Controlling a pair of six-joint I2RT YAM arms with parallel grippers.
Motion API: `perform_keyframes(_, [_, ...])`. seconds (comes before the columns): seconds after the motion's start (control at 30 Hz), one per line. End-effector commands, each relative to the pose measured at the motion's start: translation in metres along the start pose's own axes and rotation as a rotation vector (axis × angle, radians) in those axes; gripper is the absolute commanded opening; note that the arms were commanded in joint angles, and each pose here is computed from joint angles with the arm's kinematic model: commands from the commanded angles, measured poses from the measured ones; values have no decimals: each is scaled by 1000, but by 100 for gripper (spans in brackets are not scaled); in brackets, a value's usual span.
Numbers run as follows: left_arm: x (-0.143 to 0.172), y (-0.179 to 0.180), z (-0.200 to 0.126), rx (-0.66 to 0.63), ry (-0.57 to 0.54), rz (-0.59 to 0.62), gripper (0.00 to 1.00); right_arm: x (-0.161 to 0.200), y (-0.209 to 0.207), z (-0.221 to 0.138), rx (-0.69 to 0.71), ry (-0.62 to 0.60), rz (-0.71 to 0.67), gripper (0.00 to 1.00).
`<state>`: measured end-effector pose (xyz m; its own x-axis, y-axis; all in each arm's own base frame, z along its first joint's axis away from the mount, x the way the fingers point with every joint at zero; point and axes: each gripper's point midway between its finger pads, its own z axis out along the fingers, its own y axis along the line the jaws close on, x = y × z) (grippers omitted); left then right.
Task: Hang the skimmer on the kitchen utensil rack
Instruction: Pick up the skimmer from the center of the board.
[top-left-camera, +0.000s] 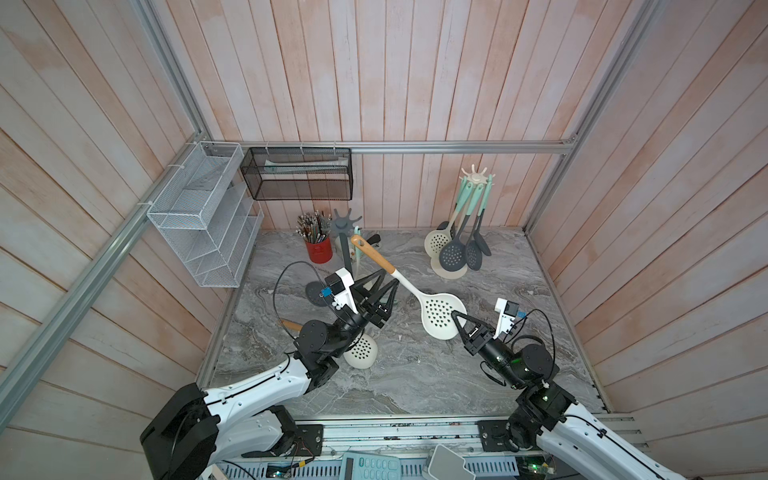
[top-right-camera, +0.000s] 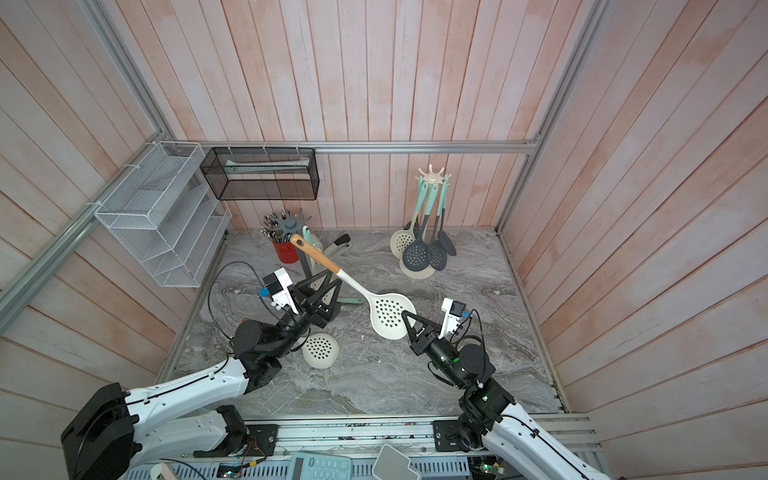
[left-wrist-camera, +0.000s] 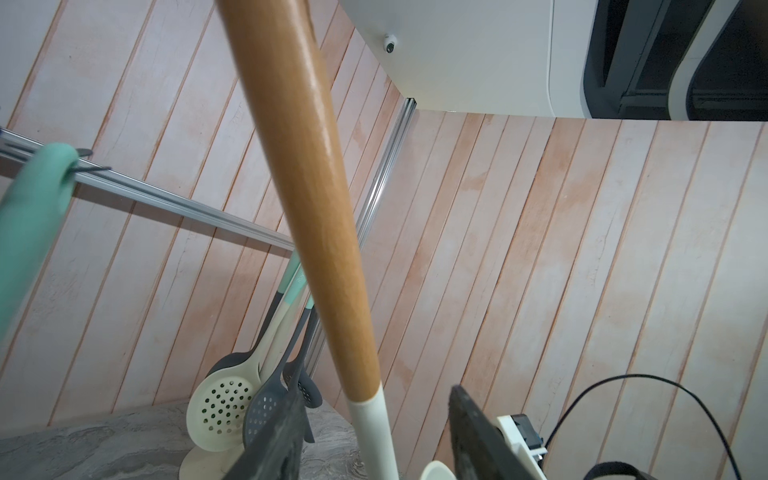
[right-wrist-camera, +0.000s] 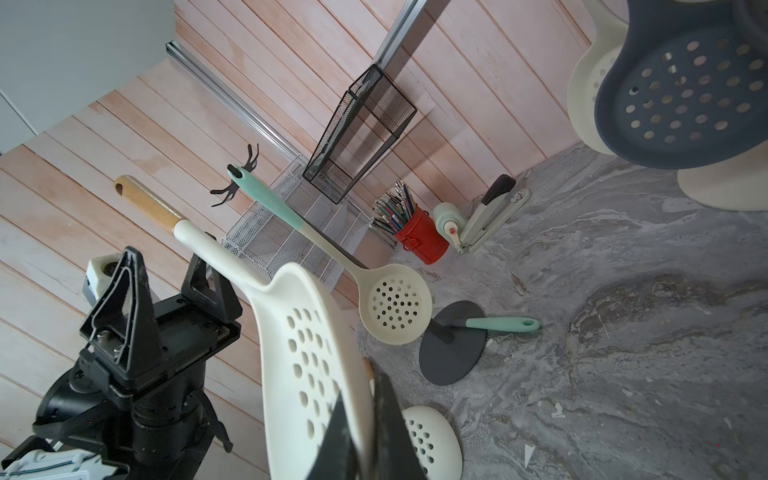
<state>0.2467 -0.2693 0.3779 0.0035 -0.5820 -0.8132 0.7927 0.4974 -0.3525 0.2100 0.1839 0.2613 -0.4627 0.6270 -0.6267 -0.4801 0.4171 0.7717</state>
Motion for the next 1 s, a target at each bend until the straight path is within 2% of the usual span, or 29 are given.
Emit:
perform_keyframes(0.0, [-14,-12,8,51,-52,-18,53,-25,36,-2,-109,-71,4,0])
perform_keyframes(0.27, [0,-5,16,31,-43,-46,48,-27,37,1,-112,-80,10,0])
perform_keyframes(0.53, [5,-4,20,30,-32,-59,26,-25,36,1,-107,-71,12,0])
perform_keyframes(0.8, [6,-2,22,20,-31,-58,18,-21,35,2,-100,-56,-2,0])
perform_keyframes(0.97, [6,-1,23,11,-32,-60,14,-18,34,3,-90,-46,-14,6])
